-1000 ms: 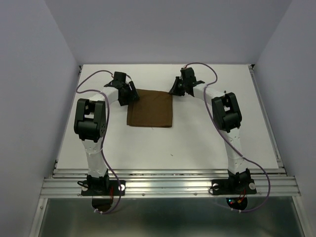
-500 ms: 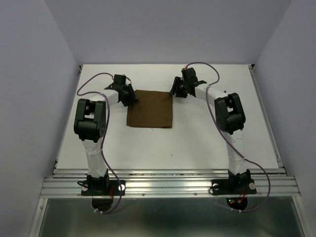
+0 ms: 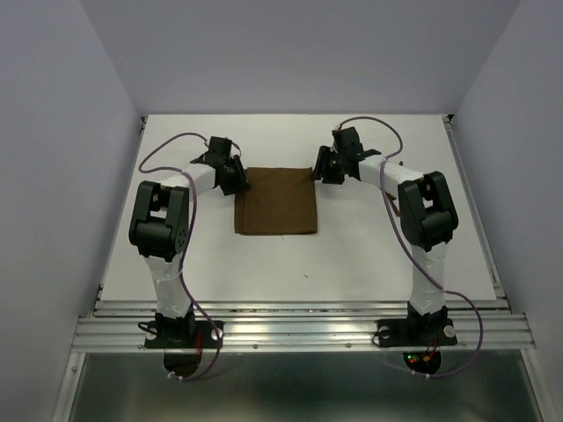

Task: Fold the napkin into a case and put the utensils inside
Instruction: Smooth out the lower triangle-folded napkin at the center of the board.

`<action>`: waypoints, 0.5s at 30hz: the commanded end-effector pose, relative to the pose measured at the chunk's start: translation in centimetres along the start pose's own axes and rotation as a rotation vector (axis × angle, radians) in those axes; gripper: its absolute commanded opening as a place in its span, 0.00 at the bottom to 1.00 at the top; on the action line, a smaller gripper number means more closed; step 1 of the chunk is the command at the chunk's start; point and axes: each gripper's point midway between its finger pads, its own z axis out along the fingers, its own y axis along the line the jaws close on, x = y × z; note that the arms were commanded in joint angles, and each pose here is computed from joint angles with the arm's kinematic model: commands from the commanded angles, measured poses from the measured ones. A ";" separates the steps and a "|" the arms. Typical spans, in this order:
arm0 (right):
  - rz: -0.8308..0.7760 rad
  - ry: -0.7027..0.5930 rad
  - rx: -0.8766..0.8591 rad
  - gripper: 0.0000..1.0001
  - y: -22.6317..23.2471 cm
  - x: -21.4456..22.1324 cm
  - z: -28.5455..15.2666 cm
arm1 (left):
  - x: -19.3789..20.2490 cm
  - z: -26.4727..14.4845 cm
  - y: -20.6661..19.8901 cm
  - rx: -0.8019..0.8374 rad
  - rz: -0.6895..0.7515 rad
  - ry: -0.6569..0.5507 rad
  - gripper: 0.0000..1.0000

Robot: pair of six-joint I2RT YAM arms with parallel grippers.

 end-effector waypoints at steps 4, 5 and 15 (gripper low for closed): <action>-0.010 -0.048 -0.022 0.52 0.7 -0.7 -2.7 | -5.1 -1.4 -2.3 0.018 0.051 -0.109 0.51; -0.007 -0.043 -0.019 0.52 0.6 -0.5 -2.7 | -5.4 -1.0 -2.5 0.021 0.053 -0.111 0.51; 0.011 -0.025 -0.013 0.52 0.2 0.3 -2.5 | -5.6 1.3 -2.8 0.024 0.070 -0.066 0.49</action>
